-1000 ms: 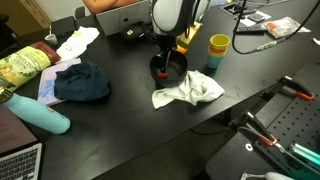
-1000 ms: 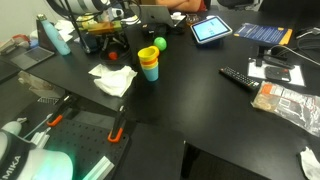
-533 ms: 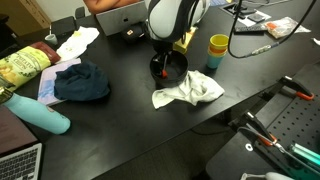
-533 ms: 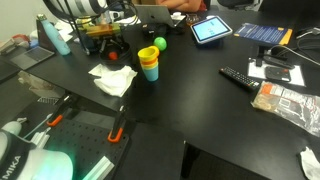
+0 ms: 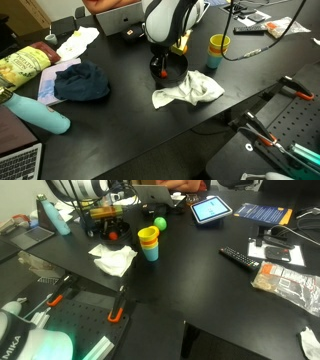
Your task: Remove the fruits from the black bowl and put them on the table.
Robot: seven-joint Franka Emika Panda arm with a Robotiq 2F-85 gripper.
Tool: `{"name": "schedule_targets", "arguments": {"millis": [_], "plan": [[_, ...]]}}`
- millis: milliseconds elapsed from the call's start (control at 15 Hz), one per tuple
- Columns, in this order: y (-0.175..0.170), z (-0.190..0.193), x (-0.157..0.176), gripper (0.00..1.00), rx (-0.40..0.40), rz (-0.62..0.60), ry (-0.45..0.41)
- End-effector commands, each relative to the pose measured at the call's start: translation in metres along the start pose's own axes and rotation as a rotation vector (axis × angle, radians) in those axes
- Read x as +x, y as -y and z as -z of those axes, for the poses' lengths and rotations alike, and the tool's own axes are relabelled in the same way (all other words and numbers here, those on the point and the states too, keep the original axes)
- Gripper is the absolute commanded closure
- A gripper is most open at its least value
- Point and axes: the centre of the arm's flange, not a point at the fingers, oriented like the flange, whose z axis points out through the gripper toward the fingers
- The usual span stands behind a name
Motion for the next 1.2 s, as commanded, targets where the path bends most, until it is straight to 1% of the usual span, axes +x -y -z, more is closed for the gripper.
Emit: {"name": "schedule_targets", "arguments": {"millis": [0,133,200,333,467,600,800,933,1133], "plan": [[-0.003,0.002,0.008,0.58,-0.004,0.026,-0.027],[-0.002,0.009,0.007,0.72,-0.001,0.014,-0.020],[-0.002,0.013,0.006,0.77,-0.002,0.013,-0.022],[-0.007,0.030,0.002,0.77,-0.004,-0.007,-0.018],[-0.017,0.055,-0.003,0.77,-0.023,-0.027,-0.007],[-0.034,0.084,-0.011,0.77,-0.059,-0.055,-0.020],[-0.071,0.120,-0.021,0.77,-0.089,-0.142,-0.041],[-0.100,0.128,-0.029,0.77,-0.099,-0.218,-0.035],[-0.146,0.109,-0.037,0.77,-0.144,-0.354,-0.043]]}}
